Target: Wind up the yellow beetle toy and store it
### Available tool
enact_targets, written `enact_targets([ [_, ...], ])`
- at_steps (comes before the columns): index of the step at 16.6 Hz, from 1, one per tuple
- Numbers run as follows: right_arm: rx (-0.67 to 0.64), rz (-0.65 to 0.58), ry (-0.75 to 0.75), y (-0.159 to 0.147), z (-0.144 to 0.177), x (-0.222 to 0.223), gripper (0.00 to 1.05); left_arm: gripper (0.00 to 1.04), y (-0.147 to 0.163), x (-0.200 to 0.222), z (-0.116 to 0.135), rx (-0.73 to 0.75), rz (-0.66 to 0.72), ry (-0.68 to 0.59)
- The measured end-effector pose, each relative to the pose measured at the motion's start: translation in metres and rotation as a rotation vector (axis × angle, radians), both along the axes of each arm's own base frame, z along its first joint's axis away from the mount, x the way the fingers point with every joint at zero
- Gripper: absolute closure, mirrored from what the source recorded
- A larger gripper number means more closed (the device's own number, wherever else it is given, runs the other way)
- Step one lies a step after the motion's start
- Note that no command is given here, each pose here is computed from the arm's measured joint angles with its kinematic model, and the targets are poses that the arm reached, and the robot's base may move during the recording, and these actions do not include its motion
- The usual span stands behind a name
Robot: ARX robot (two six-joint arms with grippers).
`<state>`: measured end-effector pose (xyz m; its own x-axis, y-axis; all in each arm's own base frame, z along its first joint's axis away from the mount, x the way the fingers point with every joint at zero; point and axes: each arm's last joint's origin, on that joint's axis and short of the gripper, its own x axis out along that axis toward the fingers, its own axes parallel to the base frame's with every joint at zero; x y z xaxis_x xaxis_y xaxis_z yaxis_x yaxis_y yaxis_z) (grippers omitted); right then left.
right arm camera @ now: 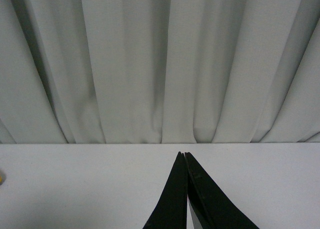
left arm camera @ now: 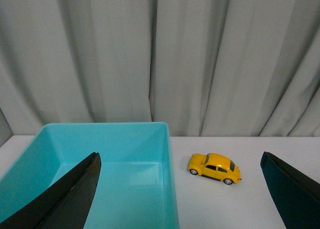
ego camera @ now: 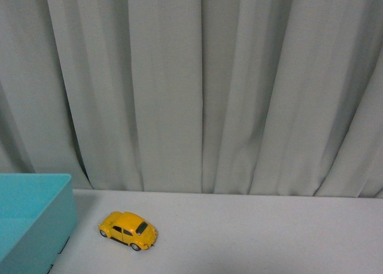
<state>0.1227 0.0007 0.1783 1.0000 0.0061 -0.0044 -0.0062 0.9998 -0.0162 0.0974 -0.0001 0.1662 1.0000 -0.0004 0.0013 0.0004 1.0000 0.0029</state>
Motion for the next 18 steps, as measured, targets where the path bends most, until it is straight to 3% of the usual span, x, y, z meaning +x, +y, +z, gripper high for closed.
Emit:
enact_targets([
  [18,0.002,-0.001,-0.009,0.0,-0.012,-0.025,1.03,0.07,0.0,0.0,0.0,0.0,0.0,0.0],
])
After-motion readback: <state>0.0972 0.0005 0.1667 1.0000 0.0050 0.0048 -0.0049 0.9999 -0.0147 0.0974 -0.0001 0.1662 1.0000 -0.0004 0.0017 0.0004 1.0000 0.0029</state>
